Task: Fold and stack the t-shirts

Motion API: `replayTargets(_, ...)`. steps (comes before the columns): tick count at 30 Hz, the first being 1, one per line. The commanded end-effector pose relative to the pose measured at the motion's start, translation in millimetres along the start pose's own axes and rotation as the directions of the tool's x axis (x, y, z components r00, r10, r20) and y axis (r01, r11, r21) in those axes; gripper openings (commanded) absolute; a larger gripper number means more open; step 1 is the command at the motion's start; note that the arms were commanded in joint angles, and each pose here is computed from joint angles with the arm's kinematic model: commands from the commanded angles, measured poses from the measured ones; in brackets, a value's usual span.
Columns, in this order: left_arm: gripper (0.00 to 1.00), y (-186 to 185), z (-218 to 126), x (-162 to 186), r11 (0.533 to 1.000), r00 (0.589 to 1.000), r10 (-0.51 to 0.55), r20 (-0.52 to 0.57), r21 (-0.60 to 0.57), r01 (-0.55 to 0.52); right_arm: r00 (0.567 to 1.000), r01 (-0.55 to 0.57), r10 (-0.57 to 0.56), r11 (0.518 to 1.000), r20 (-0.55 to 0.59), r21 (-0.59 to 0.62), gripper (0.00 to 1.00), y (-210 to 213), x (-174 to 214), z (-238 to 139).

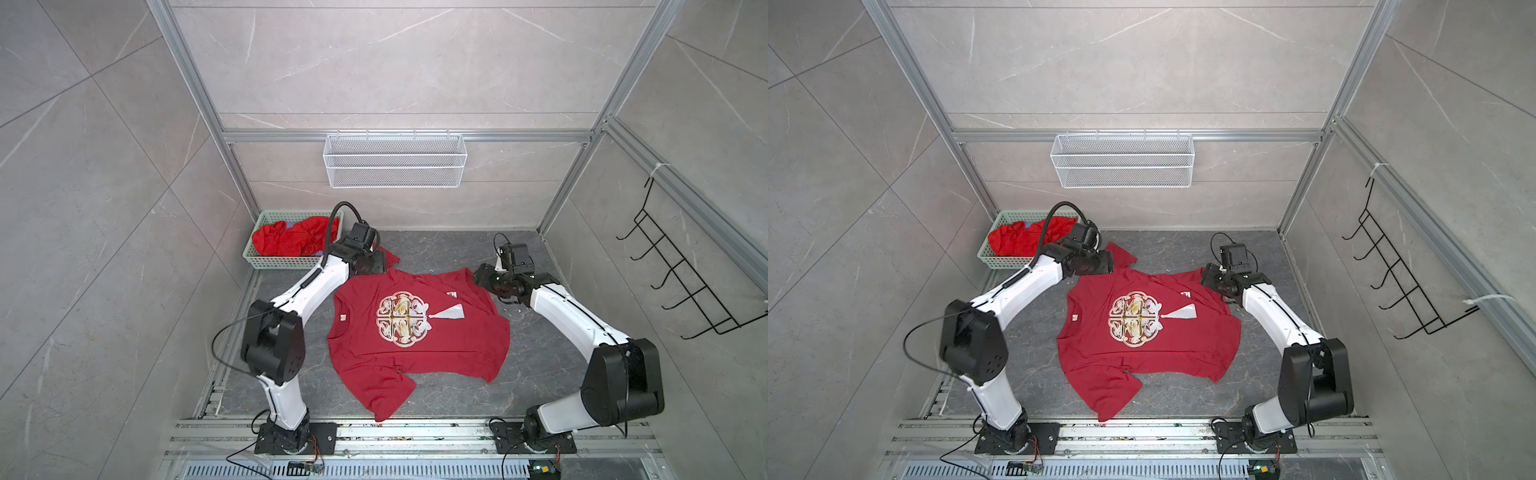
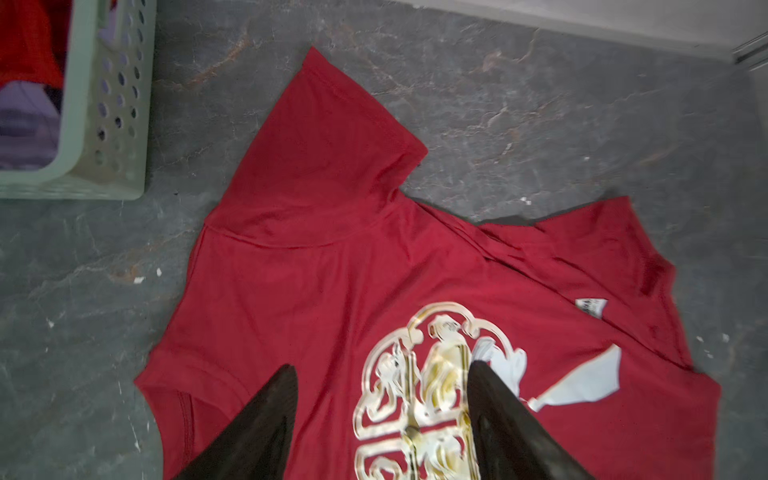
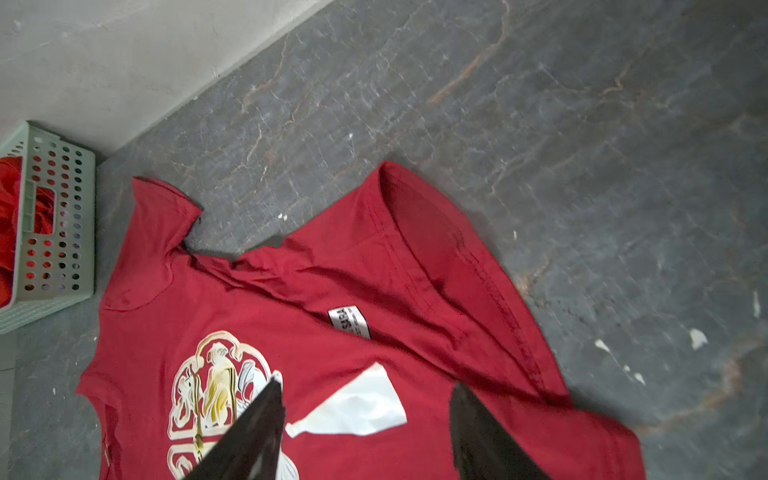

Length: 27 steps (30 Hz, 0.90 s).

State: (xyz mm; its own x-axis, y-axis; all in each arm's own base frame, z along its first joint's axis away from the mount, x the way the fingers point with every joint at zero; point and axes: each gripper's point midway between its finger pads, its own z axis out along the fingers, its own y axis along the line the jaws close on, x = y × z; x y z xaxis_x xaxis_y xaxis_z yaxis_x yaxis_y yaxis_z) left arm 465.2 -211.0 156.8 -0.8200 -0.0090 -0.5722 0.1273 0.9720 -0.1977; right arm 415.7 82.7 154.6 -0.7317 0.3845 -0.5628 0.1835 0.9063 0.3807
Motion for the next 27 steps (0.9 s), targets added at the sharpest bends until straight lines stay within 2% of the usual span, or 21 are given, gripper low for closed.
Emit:
replayTargets(1,0.67,6,24,-28,0.996,0.996,0.084,0.011,-0.016,-0.083,0.998,0.041,-0.039,0.998,0.057,-0.047,0.65,16,-21,9)
replayTargets(7,0.68,21,80,-70,0.998,0.998,0.058,0.037,-0.009,-0.058,0.995,0.044,-0.04,0.998,0.087,-0.044,0.69,19,-35,34)
replayTargets(10,0.68,31,108,-76,0.999,0.998,0.043,0.036,-0.023,-0.042,0.996,0.029,-0.025,0.999,0.083,-0.042,0.7,18,-36,46)
replayTargets(15,0.68,53,125,-80,0.993,0.998,0.051,0.044,-0.11,-0.046,0.998,0.028,-0.026,0.999,0.065,-0.028,0.7,15,-34,59)
replayTargets(19,0.68,74,132,-69,0.989,1.0,0.009,0.009,-0.145,-0.007,0.998,0.022,-0.022,1.0,0.056,0.003,0.7,9,-34,69)
replayTargets(23,0.68,87,139,-59,0.988,1.0,-0.018,-0.017,-0.152,0.015,0.998,-0.002,0.0,1.0,0.057,0.02,0.7,3,-37,80)
replayTargets(27,0.68,84,147,-61,0.993,0.999,-0.033,-0.007,-0.111,0.032,0.998,-0.02,0.02,1.0,0.058,0.006,0.7,6,-41,95)
